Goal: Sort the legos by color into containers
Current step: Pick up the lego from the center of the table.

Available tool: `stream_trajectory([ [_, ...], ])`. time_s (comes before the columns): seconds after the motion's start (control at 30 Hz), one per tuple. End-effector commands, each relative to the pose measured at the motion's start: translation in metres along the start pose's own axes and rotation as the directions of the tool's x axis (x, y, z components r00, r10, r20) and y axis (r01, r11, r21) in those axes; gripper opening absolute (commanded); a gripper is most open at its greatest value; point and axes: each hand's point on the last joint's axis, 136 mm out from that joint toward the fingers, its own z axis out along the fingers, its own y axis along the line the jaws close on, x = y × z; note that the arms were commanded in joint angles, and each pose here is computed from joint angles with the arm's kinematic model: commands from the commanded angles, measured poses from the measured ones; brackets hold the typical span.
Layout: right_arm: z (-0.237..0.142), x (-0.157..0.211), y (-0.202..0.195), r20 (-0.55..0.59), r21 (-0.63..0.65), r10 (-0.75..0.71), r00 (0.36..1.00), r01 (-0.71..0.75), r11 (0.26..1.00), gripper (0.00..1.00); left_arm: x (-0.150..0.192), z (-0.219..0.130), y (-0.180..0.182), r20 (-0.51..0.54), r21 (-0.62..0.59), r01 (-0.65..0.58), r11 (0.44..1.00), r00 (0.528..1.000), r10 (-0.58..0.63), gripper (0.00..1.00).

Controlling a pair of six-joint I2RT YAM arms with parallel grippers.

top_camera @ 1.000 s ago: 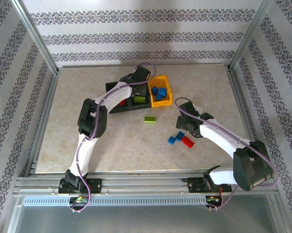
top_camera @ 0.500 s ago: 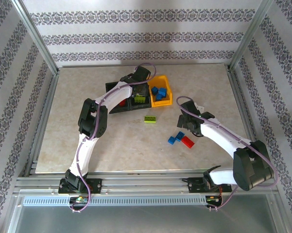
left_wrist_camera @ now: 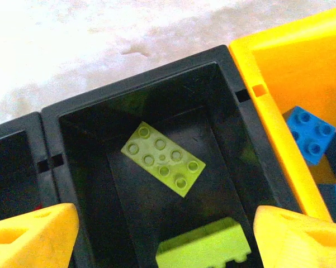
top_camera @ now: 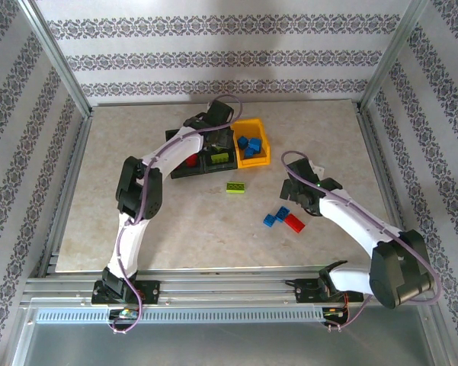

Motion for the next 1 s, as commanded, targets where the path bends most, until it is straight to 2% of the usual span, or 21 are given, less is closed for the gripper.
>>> stream_trajectory([
  [0.0,-0.002,0.004,-0.005,-0.01,-0.006,0.017,1.0,-0.017,1.0,0.99,-0.012,-0.036,0.009,0.044,0.028,0.032,0.999,0.998,-0.033,0.86],
  [0.1,-0.004,0.007,-0.004,-0.015,-0.021,0.019,1.0,-0.019,1.0,0.98,-0.011,-0.052,0.012,0.067,0.045,0.047,0.998,0.997,-0.05,0.92],
  [0.17,-0.006,0.008,-0.002,-0.014,-0.036,0.018,1.0,-0.019,0.999,0.98,-0.008,-0.062,0.015,0.076,0.049,0.054,0.997,0.995,-0.058,1.0],
  [0.27,-0.01,0.011,0.002,-0.016,-0.061,0.01,1.0,-0.011,0.998,0.97,0.0,-0.076,0.022,0.094,0.052,0.079,0.996,0.992,-0.083,1.0],
  [0.47,-0.021,0.025,0.015,-0.035,-0.105,-0.002,0.999,-0.002,0.994,0.87,0.029,-0.1,0.04,0.122,0.058,0.15,0.987,0.98,-0.156,1.0],
  [0.7,-0.027,0.059,0.028,-0.099,-0.139,0.02,0.995,-0.033,0.99,0.82,0.068,-0.116,0.06,0.134,0.045,0.201,0.979,0.969,-0.206,1.0],
  [0.97,-0.028,0.091,0.047,-0.13,-0.141,0.001,0.992,-0.02,0.99,0.75,0.087,-0.132,0.08,0.189,0.019,0.244,0.97,0.952,-0.243,1.0],
])
